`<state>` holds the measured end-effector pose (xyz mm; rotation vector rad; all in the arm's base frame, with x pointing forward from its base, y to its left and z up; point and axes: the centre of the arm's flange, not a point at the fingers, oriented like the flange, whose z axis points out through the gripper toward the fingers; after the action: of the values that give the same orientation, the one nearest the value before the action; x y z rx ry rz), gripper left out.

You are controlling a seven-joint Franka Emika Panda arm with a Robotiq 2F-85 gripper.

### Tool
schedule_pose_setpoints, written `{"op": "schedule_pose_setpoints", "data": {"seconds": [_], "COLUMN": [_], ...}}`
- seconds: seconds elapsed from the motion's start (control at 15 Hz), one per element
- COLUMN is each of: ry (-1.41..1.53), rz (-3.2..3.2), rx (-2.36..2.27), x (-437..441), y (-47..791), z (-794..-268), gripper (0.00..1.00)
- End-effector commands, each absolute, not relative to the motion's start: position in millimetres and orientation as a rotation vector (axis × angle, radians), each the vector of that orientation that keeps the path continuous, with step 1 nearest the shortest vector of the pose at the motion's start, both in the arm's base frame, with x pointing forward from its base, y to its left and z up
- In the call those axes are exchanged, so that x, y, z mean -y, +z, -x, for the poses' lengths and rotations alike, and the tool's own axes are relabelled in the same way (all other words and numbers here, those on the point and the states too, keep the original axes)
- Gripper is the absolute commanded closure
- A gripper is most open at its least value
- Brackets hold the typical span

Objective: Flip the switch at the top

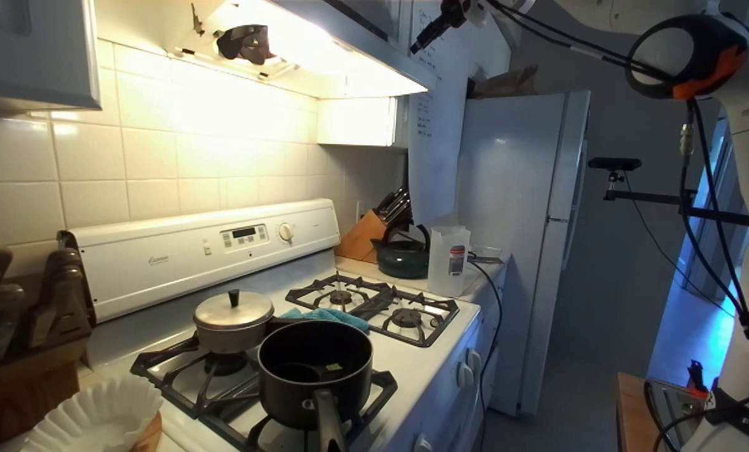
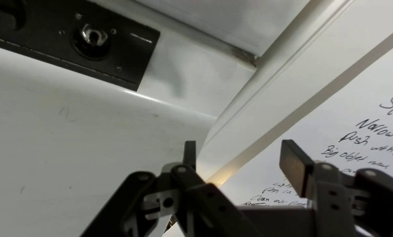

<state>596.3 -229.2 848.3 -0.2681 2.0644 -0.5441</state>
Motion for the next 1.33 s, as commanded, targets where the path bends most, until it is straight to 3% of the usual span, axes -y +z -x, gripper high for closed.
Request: {"op": "schedule_pose_setpoints", "data": {"seconds": [0.0, 1.27], "ry": [-0.544, -0.543], "rz": [0.269, 0.270], "rx": [-2.067, -2.072], "x": [229.3, 229.5], "y": [846.6, 843.7], "z": [-597.6, -600.0], "gripper": [0.32, 0.32]}}
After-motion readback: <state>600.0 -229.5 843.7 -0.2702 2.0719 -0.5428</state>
